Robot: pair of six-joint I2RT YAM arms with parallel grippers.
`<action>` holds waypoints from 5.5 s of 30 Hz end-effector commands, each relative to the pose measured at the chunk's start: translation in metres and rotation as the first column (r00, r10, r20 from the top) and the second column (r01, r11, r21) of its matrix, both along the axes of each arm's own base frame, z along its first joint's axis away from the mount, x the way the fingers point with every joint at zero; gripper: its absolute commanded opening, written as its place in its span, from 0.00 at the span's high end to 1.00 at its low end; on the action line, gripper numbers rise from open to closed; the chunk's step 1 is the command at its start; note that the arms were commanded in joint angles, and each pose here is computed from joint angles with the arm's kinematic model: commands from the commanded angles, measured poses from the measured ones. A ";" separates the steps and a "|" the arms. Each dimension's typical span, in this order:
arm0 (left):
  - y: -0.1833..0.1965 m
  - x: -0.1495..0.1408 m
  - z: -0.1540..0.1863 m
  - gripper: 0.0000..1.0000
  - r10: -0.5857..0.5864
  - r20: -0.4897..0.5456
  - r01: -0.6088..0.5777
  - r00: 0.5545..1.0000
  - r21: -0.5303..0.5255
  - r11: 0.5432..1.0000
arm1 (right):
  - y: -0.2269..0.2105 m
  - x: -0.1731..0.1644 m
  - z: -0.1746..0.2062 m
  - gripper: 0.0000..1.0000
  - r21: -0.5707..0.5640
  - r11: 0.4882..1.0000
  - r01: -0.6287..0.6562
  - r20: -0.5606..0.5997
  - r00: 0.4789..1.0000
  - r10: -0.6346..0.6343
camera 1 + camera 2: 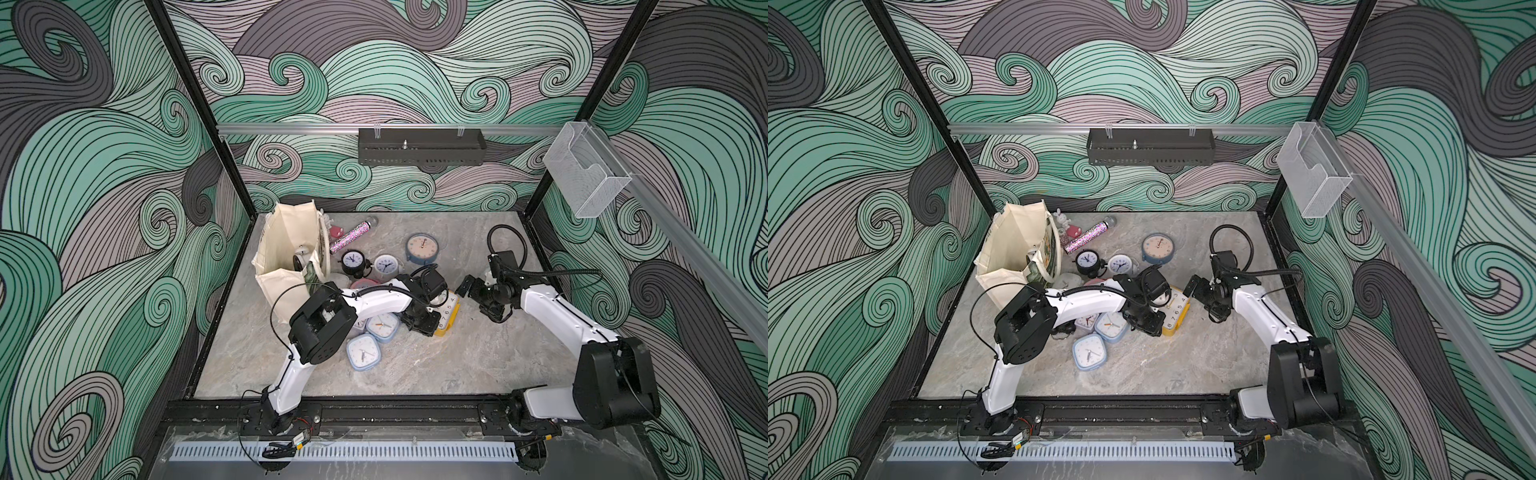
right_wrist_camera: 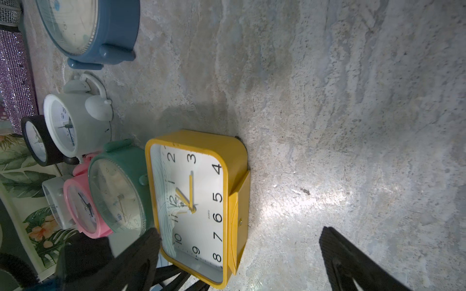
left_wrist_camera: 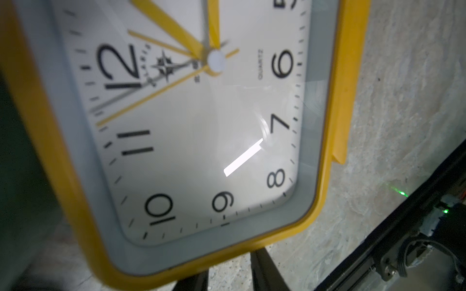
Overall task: Put the alarm clock into the canvas bag
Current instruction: Move the alarm to the center of the board, then pick up the alarm from the center of the board, then place the alarm at the canvas bag.
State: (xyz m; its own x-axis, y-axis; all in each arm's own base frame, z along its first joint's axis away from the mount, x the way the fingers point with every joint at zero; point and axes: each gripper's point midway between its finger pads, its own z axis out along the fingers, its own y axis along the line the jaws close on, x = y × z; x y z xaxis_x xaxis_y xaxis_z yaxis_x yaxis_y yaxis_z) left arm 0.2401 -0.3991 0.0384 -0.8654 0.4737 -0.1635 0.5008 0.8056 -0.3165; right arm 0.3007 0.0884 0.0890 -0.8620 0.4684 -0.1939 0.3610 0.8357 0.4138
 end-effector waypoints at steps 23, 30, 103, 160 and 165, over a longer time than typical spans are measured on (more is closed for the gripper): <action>0.018 0.124 0.121 0.57 0.176 0.246 -0.144 0.953 -0.142 0.979 | -0.026 0.002 -0.017 0.16 -0.154 0.988 -0.010 -0.040 0.999 0.004; 0.054 0.080 0.194 0.02 0.134 0.340 -0.051 0.931 -0.240 0.969 | -0.022 -0.005 -0.043 0.50 -0.144 0.989 0.026 -0.086 0.996 -0.038; 0.141 0.013 0.201 0.01 0.158 0.497 0.046 0.853 -0.374 0.926 | 0.054 0.095 -0.066 0.04 -0.351 0.849 -0.394 -0.089 0.917 0.389; 0.034 0.105 0.234 0.15 0.302 0.105 -0.178 0.948 -0.613 0.770 | 0.095 0.005 0.136 0.47 -0.135 0.924 -0.358 0.471 0.797 0.378; 0.030 0.114 0.229 0.26 0.325 0.076 -0.213 0.943 -0.613 0.761 | 0.098 0.006 0.142 0.48 -0.118 0.927 -0.356 0.488 0.792 0.367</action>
